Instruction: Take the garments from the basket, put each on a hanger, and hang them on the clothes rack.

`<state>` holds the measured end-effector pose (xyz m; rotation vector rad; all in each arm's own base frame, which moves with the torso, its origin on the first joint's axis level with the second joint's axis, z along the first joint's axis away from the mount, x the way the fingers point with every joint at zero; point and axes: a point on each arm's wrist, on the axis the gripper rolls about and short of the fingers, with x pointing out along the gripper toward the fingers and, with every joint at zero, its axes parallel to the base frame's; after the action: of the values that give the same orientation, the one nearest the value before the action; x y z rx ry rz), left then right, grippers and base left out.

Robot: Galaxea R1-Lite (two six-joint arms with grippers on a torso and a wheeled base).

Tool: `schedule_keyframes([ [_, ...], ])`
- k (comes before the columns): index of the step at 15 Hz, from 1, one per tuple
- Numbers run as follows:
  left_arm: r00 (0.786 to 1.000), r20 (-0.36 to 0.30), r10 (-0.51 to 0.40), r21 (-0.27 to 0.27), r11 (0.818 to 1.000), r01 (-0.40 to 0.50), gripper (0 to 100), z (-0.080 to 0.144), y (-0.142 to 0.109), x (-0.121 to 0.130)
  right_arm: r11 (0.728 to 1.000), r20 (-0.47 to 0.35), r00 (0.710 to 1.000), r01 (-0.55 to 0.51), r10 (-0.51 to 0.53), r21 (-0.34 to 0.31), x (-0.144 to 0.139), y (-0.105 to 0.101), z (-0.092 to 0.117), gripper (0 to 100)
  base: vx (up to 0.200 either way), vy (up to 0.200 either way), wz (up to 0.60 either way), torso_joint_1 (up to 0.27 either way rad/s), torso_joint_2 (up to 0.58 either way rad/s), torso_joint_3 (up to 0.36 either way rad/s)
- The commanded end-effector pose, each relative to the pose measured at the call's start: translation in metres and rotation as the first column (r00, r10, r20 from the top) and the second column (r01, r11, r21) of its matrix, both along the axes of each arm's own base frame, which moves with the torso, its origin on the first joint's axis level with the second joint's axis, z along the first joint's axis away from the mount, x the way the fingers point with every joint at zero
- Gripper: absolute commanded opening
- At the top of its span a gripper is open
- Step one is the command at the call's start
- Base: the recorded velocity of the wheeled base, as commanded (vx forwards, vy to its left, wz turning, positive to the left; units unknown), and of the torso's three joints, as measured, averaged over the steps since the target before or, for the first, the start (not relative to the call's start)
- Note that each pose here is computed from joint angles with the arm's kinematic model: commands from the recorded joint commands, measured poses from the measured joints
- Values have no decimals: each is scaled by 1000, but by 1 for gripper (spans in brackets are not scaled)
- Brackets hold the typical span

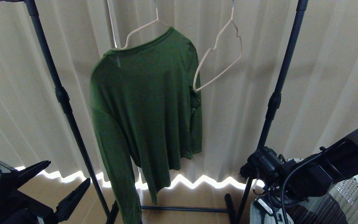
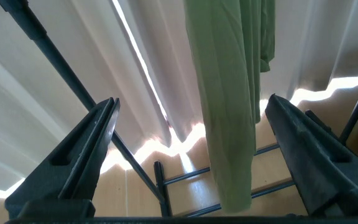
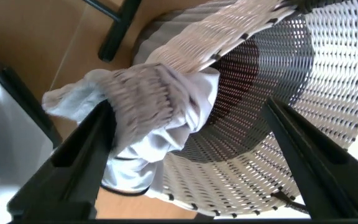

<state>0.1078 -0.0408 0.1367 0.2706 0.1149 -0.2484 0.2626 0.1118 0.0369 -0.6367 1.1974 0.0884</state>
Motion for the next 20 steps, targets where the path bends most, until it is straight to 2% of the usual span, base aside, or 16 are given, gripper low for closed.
schedule_keyframes([
  [1,1000,2,0,-1,1000,0,100,0,0,0,1000,-4,1000,3,-3,-3,3,-1,-2,0,0,0,0,0,0,0],
  [4,1000,2,0,-1,1000,0,100,0,0,0,1000,-6,1000,6,-6,-4,6,1,-5,0,0,0,0,0,0,0],
  [6,1000,3,2,-1,1000,-2,100,0,0,0,1000,25,1000,12,-13,12,4,-1,5,0,0,0,0,0,0,0],
  [7,1000,2,2,-1,1000,-2,100,0,0,-1,1000,54,998,11,-13,28,1,-2,15,0,0,0,0,0,0,0],
  [9,1000,6,2,-2,1000,-2,100,0,1,-2,996,179,984,6,-22,93,-19,-11,57,0,0,0,0,0,0,0],
  [12,1000,9,1,-2,1000,-1,100,0,1,-3,982,384,922,-34,-40,184,-51,-25,123,0,0,0,0,0,0,0],
  [14,1000,7,1,1,1000,-1,100,-1,2,-4,976,451,891,-50,-53,213,-68,-33,149,0,0,0,0,0,0,0],
  [17,1000,5,3,0,1000,-3,100,-2,2,-5,968,511,857,-66,-69,241,-82,-39,166,0,0,0,0,0,0,0],
  [20,1000,11,3,-2,1000,-3,100,-2,2,-6,967,523,849,-68,-73,245,-85,-41,168,0,-200,0,0,2,4,4],
])
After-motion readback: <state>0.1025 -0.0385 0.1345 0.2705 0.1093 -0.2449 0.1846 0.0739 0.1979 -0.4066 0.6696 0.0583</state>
